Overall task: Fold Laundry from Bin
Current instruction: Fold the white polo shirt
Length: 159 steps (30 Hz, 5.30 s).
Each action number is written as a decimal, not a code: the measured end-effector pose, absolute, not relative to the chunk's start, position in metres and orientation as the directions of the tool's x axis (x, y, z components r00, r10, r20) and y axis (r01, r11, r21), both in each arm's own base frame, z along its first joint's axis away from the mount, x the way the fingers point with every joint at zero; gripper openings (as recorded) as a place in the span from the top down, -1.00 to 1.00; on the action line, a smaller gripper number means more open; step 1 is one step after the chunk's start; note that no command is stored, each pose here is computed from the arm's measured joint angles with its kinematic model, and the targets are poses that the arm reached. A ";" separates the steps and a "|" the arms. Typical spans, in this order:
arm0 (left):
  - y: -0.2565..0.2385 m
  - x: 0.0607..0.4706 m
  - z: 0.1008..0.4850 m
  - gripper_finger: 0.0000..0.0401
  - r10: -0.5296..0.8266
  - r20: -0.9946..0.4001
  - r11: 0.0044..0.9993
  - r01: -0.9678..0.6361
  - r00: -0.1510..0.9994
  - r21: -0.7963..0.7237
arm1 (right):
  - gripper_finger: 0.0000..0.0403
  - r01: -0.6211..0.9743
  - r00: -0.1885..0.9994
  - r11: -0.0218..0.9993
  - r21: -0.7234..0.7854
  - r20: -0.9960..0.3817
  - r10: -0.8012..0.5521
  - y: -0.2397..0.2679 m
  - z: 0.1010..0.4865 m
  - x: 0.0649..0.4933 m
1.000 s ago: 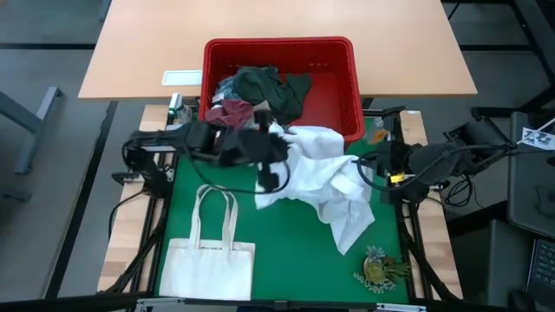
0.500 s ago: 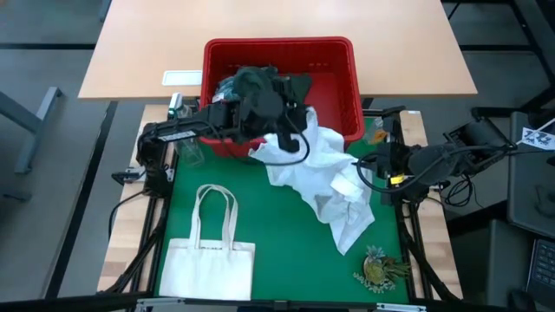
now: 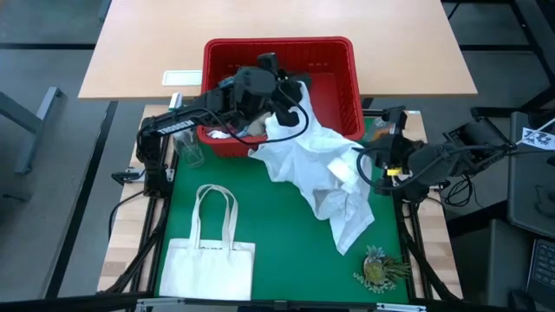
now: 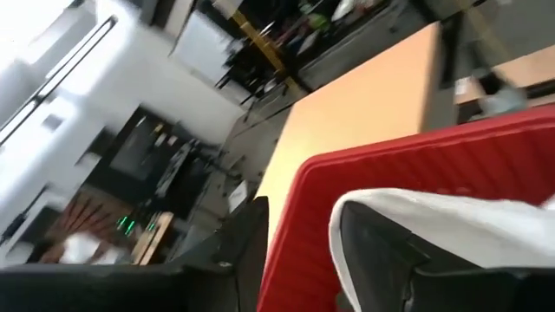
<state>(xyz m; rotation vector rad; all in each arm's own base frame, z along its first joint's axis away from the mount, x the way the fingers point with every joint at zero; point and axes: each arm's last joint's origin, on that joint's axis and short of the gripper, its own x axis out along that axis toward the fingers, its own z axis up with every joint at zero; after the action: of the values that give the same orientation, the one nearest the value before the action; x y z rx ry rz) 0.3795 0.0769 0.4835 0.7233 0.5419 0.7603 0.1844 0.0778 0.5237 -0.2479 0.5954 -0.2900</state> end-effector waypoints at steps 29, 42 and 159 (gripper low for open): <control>0.024 0.370 0.470 0.22 0.861 -0.233 0.429 -0.400 0.453 0.810 | 0.99 0.683 0.509 0.500 -0.533 -0.144 -0.849 0.045 0.534 0.185; -0.023 0.370 0.378 0.22 0.231 -0.848 0.958 0.042 0.476 0.285 | 0.99 0.661 0.493 0.552 -0.508 -0.260 -0.830 0.022 0.531 0.192; -0.023 0.192 0.424 1.00 0.300 -0.347 0.945 -0.326 0.888 -0.015 | 0.99 0.633 0.596 0.609 -0.478 -0.200 -0.777 0.029 0.551 0.178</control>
<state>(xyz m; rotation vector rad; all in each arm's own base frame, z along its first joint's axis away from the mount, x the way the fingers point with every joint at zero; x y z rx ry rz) 0.1923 -0.0233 0.4242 -0.0739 0.3489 0.3254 0.1782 0.0292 0.5512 -0.3792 0.4140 -0.8417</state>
